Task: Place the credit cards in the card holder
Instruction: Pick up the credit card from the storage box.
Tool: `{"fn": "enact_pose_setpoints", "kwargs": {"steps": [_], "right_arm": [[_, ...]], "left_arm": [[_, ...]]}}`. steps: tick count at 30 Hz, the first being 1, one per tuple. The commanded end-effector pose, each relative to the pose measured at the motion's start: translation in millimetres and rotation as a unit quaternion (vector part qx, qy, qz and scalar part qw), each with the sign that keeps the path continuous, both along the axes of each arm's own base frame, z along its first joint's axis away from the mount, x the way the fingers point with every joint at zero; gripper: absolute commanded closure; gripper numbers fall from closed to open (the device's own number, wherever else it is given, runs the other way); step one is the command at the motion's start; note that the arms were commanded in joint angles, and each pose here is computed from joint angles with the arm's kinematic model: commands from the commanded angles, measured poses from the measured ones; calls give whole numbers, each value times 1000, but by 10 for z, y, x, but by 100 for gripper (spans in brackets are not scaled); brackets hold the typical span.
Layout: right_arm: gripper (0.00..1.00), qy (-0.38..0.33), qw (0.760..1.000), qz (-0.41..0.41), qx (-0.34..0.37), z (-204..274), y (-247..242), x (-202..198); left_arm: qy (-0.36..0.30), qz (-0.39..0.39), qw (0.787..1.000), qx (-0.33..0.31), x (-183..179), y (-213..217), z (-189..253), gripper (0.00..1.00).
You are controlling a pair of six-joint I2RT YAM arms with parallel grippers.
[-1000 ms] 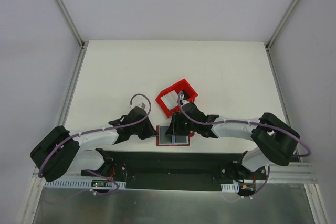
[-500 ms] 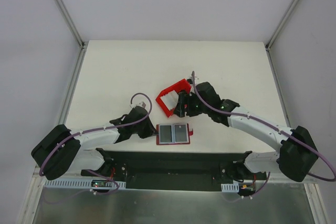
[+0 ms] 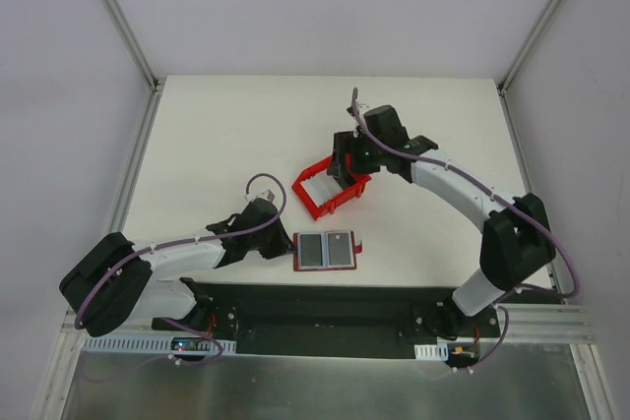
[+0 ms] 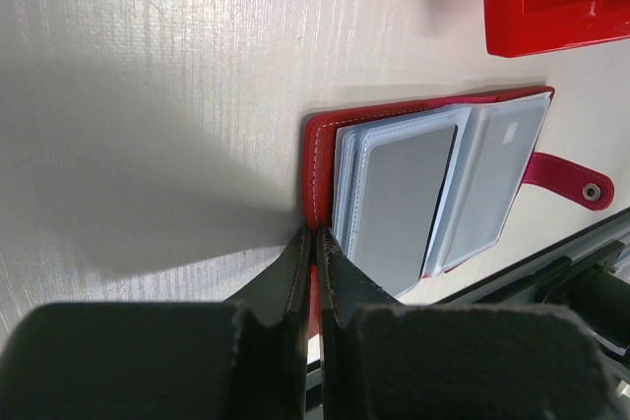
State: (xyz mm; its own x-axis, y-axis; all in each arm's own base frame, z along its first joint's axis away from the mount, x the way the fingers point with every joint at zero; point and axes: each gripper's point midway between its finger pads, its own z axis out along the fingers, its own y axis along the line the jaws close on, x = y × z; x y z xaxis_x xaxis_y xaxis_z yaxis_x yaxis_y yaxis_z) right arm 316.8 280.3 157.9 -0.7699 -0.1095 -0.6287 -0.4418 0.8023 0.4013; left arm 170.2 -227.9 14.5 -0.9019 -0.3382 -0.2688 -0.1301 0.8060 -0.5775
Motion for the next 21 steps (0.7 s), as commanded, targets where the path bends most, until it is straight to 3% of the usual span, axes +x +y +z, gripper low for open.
{"fn": "enact_pose_setpoints", "kwargs": {"steps": [1, 13, 21], "right_arm": [[28, 28, 999, 34, 8, -58, 145, 111], [25, 61, 998, -22, -1, -514, -40, 528], [24, 76, 996, -37, -13, -642, -209, 324]], "left_arm": [[13, 4, 999, 49, -54, 185, -153, 100], [16, -1, 999, 50, -55, 198, -167, 100], [21, -3, 998, 56, -39, 193, -193, 100]]}}
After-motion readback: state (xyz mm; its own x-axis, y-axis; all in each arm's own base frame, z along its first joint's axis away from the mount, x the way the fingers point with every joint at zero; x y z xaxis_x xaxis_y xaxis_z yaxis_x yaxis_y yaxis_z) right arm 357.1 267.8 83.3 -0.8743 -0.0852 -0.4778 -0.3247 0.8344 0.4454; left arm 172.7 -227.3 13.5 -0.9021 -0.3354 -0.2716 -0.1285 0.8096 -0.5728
